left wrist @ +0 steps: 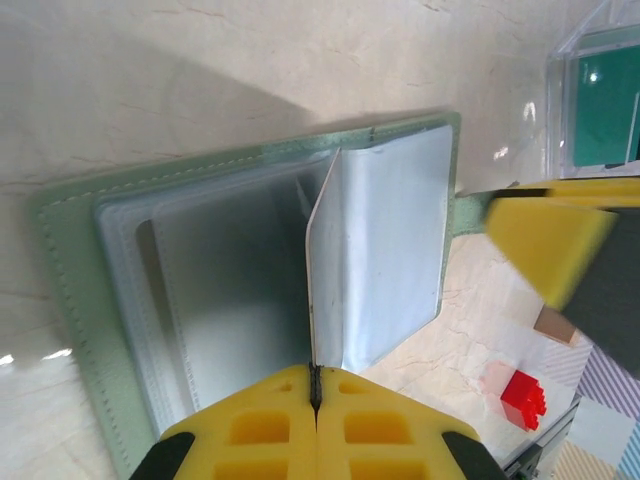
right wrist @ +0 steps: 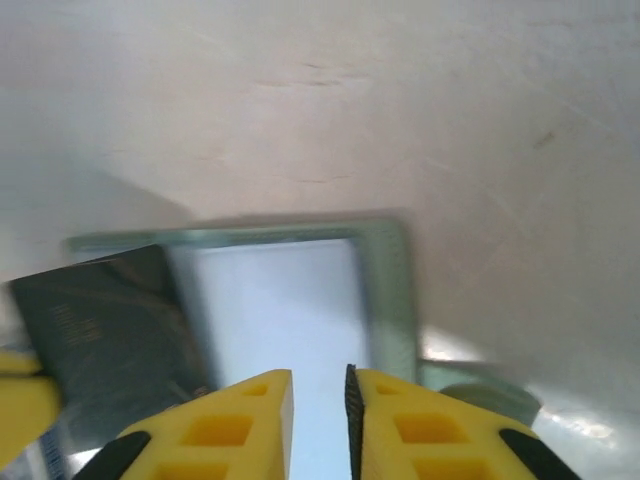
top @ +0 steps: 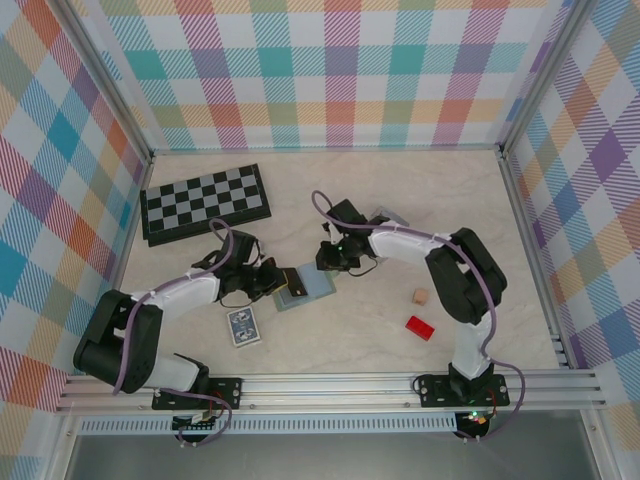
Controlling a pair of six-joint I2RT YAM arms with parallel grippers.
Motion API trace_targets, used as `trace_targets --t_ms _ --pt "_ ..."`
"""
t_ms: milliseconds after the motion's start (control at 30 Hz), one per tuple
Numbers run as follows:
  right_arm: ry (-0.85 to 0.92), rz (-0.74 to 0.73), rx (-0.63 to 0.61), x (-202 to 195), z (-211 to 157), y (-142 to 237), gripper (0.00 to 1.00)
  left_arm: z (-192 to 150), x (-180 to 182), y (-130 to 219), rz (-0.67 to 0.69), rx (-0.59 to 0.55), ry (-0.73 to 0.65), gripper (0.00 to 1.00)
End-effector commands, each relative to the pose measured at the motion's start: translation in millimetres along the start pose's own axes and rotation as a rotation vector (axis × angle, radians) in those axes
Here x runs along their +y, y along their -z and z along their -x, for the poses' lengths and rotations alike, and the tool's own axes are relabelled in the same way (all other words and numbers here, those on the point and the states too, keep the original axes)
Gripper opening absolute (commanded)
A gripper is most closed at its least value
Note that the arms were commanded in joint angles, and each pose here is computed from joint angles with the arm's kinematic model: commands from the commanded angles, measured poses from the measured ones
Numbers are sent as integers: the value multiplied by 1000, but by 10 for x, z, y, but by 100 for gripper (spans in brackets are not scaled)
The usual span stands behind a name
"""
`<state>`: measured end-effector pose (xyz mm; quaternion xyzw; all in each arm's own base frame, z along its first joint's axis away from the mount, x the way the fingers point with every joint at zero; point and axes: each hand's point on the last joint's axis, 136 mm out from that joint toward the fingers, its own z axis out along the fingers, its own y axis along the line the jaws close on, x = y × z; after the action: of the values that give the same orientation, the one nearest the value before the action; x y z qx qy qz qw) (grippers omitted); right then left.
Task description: Take the credit cards out of the card holder
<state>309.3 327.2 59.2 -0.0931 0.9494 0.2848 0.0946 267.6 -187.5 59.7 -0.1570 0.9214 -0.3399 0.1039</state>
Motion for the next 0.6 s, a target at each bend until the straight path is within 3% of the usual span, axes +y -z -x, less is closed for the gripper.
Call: trace_targets --t_ms 0,133,300,567 --pt "101 263 -94 558 190 404 29 45 16 221 61 -14 -24 0" --pt "146 410 -98 819 157 624 46 104 -242 438 -1 -50 -76 0" --pt "118 498 -98 865 177 730 63 170 -673 666 -145 -80 -127 0" --pt "39 658 -105 818 271 943 77 304 -1302 977 -390 -104 -168 0"
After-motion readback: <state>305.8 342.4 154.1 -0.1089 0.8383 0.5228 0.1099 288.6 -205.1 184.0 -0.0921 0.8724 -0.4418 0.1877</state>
